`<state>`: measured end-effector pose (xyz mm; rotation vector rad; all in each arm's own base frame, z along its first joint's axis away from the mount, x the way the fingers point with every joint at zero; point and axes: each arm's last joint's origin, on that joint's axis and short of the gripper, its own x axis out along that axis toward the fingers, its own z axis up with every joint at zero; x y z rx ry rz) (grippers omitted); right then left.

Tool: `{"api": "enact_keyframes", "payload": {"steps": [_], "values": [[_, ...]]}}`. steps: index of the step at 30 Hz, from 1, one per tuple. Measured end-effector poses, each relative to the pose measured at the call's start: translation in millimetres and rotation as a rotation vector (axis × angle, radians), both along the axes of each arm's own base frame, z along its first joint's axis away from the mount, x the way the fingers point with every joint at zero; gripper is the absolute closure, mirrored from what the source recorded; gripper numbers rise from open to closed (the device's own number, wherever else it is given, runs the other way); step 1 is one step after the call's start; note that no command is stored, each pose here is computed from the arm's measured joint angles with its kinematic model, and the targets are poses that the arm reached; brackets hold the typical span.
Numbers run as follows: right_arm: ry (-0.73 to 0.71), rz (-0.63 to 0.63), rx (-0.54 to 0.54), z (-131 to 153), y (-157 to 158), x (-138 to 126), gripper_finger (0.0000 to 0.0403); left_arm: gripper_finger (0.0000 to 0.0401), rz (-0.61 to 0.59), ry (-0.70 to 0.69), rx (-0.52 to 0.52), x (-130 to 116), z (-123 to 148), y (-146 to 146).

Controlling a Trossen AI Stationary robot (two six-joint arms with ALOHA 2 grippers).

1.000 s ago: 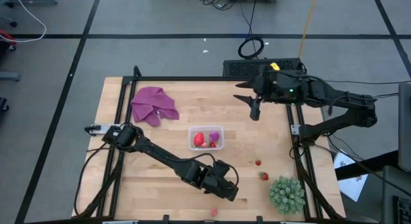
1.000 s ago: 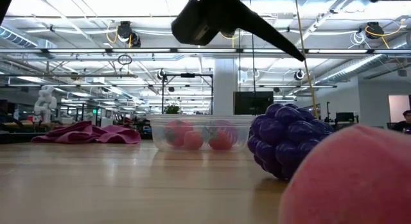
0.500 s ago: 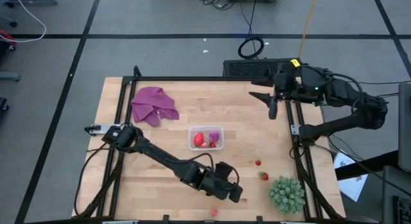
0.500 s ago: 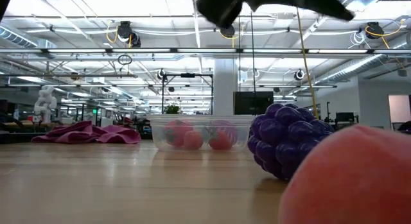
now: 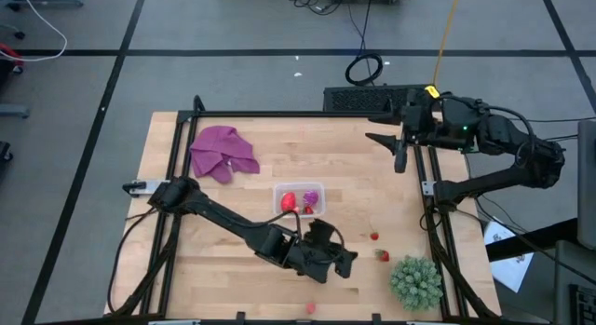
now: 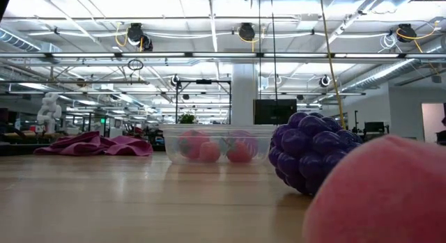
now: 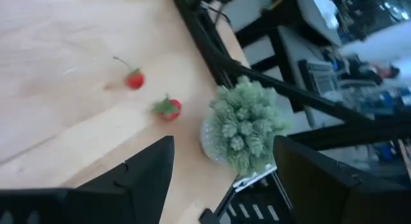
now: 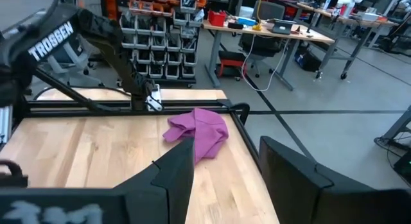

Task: Pick and placing Produce into tupperware
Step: Put the violet grapes into the transparent bin

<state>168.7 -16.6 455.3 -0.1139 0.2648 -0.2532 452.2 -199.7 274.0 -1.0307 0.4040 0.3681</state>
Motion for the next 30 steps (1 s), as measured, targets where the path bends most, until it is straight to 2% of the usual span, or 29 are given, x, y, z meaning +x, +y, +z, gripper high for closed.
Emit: {"api": "enact_keyframes", "payload": {"steps": [6, 11, 14, 17, 21, 24, 30], "values": [[0.024, 0.008, -0.030, -2.3, -0.4, 5.2, 0.0238, 0.0132, 0.068, 0.117, -0.053, -19.8, 4.8, -5.1], [0.043, 0.011, -0.041, -4.8, -0.8, 10.9, 0.0238, 0.0132, 0.219, 0.335, -0.070, -43.9, 28.4, 9.8], [0.050, 0.010, -0.042, -5.9, -1.0, 13.4, 0.0238, 0.0132, 0.240, 0.323, -0.091, -38.7, 32.5, 8.8], [0.054, 0.012, -0.048, -6.9, -1.3, 17.6, 0.0238, 0.0132, 0.207, 0.406, -0.112, -27.5, 6.6, 3.5], [0.048, 0.011, -0.052, -7.7, -1.7, 24.8, 0.0238, 0.0132, 0.184, 0.607, -0.176, -19.0, -35.7, 2.8], [0.049, 0.011, -0.052, -9.2, -2.2, 30.7, 0.0238, 0.0132, 0.193, 0.651, -0.177, -19.7, -40.6, 5.6], [0.081, 0.011, -0.050, -14.7, -2.9, 39.9, 0.0238, 0.0132, 0.167, 0.605, -0.148, -17.6, -37.8, 2.4]]}}
